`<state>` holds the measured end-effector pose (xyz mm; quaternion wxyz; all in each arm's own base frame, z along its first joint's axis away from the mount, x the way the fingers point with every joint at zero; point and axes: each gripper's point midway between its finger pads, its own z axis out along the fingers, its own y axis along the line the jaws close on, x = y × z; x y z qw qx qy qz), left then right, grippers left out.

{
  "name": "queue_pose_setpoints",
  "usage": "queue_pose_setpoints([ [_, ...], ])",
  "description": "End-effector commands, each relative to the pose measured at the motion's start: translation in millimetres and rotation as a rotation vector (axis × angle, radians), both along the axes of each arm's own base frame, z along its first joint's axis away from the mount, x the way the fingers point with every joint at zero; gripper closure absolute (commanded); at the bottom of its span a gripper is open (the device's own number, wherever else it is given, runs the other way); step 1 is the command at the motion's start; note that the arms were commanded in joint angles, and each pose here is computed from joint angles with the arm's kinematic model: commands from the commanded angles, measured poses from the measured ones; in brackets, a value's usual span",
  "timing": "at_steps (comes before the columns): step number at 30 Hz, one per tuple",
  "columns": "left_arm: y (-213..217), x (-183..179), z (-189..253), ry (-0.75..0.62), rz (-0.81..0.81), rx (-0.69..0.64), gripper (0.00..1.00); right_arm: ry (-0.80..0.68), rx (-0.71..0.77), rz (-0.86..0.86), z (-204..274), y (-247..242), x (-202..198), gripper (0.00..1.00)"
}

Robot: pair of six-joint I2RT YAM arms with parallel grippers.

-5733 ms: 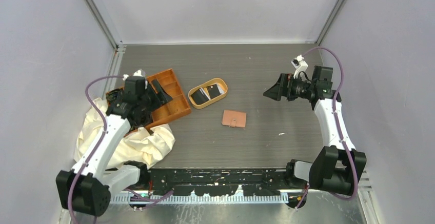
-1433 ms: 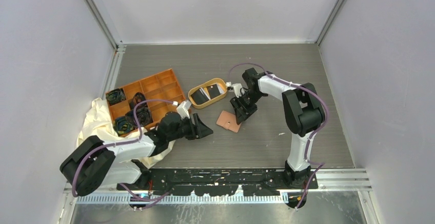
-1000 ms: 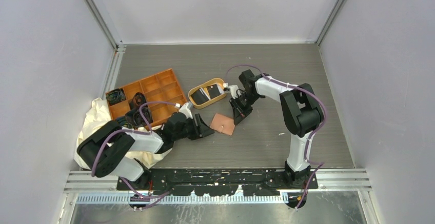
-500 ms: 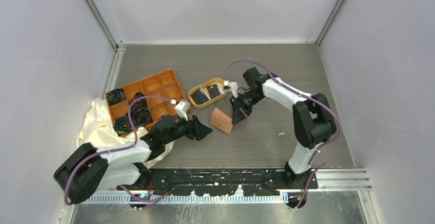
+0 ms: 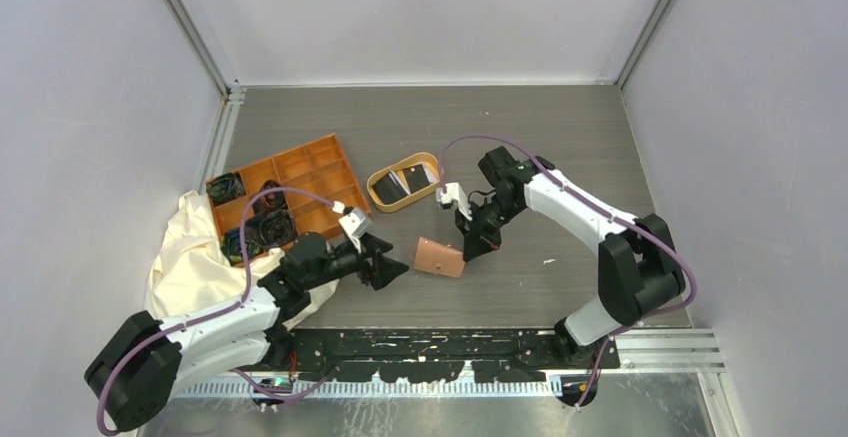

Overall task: Put the credit cards into the card holder
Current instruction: Open the card holder at the center of the board.

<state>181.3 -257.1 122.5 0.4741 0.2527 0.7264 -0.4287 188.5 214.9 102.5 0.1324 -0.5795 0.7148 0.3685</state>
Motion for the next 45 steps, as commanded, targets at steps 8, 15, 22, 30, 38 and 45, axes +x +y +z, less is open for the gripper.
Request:
queue_pose_setpoints([
  [8,-42,-10,22,-0.219,-0.288,-0.036,0.27,-0.189,0.09,0.197,14,-4,-19,0.99],
  [15,-72,-12,21,-0.217,-0.381,-0.054,0.28,-0.199,0.081,0.213,11,-3,-20,0.99],
  [22,-90,-10,7,-0.125,-0.401,-0.055,1.0,-0.218,0.077,0.194,14,-1,-17,0.99],
  [30,-69,11,-7,0.335,-0.02,-0.112,1.0,-0.389,0.112,0.132,31,-4,-9,0.52],
  [38,-87,10,1,0.61,0.078,-0.192,1.0,-0.453,0.251,0.222,34,4,-28,0.33],
  [45,-105,5,11,0.669,0.092,-0.224,1.0,-0.58,0.216,0.147,27,10,-6,0.32],
])
